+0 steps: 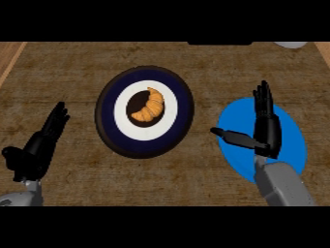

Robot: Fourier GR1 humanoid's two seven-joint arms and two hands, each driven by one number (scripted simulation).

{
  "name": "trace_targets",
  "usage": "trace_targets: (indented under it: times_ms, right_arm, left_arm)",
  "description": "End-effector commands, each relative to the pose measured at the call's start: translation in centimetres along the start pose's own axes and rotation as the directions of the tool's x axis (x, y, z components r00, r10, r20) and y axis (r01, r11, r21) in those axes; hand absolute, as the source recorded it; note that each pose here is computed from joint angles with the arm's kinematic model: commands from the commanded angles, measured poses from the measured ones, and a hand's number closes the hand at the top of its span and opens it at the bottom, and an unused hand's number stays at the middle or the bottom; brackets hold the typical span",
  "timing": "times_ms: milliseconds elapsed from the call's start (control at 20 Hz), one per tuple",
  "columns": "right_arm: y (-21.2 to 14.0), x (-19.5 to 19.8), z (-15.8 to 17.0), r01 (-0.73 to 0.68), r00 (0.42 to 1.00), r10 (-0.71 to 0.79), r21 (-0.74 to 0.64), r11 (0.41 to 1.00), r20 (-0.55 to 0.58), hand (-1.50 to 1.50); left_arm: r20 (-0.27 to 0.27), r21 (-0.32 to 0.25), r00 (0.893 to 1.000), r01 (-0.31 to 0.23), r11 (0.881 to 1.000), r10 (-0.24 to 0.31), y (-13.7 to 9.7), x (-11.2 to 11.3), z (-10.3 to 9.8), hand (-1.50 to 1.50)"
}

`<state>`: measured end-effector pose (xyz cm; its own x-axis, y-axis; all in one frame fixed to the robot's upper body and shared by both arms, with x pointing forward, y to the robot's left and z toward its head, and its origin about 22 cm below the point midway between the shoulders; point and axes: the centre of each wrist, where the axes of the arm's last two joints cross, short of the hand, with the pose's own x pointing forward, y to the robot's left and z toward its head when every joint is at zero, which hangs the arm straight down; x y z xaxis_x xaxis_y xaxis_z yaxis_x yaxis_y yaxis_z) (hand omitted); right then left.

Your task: Pick the croissant from the plate and place it in the plate

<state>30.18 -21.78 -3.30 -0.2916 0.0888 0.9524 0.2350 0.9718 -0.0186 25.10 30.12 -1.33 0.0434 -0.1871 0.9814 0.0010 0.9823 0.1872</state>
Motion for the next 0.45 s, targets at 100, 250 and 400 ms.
trace_targets:
  times_ms: [100,250,400]
  right_arm:
    - [-3.2,-3.8,0.0,-0.013,1.0,0.013,0.045,0.999,-0.003,-1.5]
    - [-4.6,-4.7,-0.4,-0.043,0.999,0.042,0.049,0.998,0.024,-1.5]
    - [-5.2,-6.8,0.7,-0.05,0.998,0.05,0.014,0.999,0.028,-1.5]
  left_arm:
    - [-0.007,0.014,1.0,0.004,1.0,-0.004,-0.9,-0.1,0.8,0.0]
    - [0.007,-0.007,1.0,0.009,1.0,-0.009,0.7,0.2,1.5,0.0]
    - [-0.01,0.007,1.0,0.001,1.0,-0.001,-0.8,0.4,0.0,0.0]
